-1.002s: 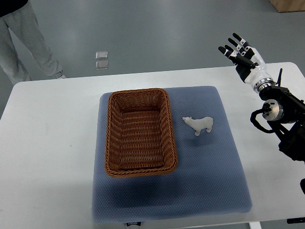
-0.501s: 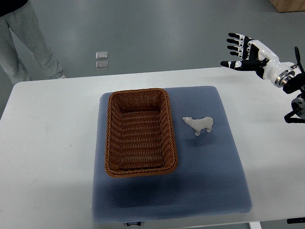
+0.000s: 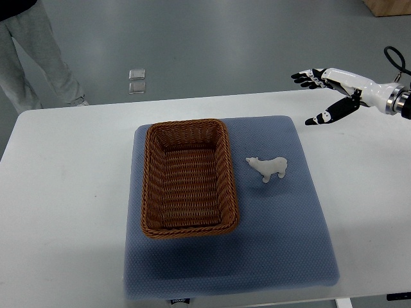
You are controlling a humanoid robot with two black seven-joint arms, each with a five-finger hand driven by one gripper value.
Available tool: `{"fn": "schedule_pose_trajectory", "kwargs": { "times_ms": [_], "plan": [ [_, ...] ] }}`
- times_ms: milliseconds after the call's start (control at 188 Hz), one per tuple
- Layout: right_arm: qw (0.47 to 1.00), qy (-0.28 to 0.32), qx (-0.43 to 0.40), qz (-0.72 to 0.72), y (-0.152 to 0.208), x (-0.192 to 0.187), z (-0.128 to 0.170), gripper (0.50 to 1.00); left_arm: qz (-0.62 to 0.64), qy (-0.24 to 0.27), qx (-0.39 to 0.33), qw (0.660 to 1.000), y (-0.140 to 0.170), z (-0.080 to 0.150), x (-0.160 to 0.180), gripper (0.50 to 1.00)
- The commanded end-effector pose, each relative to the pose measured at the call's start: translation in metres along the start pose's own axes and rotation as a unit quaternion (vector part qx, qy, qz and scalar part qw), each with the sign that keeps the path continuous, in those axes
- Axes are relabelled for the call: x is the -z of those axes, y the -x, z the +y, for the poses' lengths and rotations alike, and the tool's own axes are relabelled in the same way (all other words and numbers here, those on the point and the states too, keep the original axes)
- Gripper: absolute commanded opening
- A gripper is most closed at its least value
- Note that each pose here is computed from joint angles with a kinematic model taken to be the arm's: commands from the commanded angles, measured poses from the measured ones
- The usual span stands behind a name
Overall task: Place white bear in brown basket with right hand
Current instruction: 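Swing the right hand over the white polar bear figurine, palm down, then lower the right hand and close its fingers around the polar bear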
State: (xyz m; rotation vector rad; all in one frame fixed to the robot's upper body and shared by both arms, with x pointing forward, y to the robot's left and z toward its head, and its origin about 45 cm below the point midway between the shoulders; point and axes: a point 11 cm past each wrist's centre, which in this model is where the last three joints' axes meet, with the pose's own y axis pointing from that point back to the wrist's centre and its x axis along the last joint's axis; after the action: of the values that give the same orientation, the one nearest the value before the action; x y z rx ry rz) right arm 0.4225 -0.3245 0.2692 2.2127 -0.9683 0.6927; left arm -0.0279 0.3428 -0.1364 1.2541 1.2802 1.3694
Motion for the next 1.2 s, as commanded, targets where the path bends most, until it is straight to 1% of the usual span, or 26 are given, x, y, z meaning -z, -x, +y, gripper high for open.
{"fn": "schedule_pose_trajectory", "kwargs": {
  "times_ms": [0, 181, 309, 453, 592, 688, 874, 1061, 1194],
  "plan": [
    [0.997, 0.006, 0.033, 0.063, 0.005, 0.006, 0.004, 0.919, 0.0, 0.0, 0.0, 1.0, 0.0, 0.0, 0.0, 1.0],
    [0.981, 0.02, 0.097, 0.167, 0.026, 0.01, 0.004, 0.919, 0.0, -0.001, 0.0, 1.0, 0.0, 0.0, 0.001, 1.0],
    [0.969, 0.025, 0.123, 0.215, 0.036, 0.018, -0.006, 0.919, 0.0, 0.0, 0.0, 1.0, 0.0, 0.0, 0.0, 1.0],
    [0.967, 0.005, 0.133, 0.219, 0.043, 0.035, -0.019, 0.919, 0.0, 0.0, 0.0, 1.0, 0.0, 0.0, 0.0, 1.0],
    [0.966, -0.022, 0.151, 0.211, 0.064, 0.052, -0.036, 0.919, 0.0, 0.0, 0.0, 1.0, 0.0, 0.0, 0.0, 1.0],
    [0.963, -0.018, 0.169, 0.208, 0.081, 0.051, -0.042, 0.917, 0.0, -0.001, -0.001, 1.0, 0.0, 0.0, 0.001, 1.0],
    [0.965, -0.016, 0.183, 0.185, 0.099, 0.047, -0.045, 0.915, 0.0, 0.0, 0.0, 1.0, 0.0, 0.0, 0.0, 1.0],
    [0.967, 0.004, 0.182, 0.178, 0.101, 0.035, -0.045, 0.907, 0.0, 0.0, 0.0, 1.0, 0.0, 0.0, 0.0, 1.0],
    [0.967, 0.006, 0.181, 0.177, 0.104, 0.036, -0.049, 0.891, 0.0, 0.0, 0.0, 1.0, 0.0, 0.0, 0.0, 1.0]
  ]
}}
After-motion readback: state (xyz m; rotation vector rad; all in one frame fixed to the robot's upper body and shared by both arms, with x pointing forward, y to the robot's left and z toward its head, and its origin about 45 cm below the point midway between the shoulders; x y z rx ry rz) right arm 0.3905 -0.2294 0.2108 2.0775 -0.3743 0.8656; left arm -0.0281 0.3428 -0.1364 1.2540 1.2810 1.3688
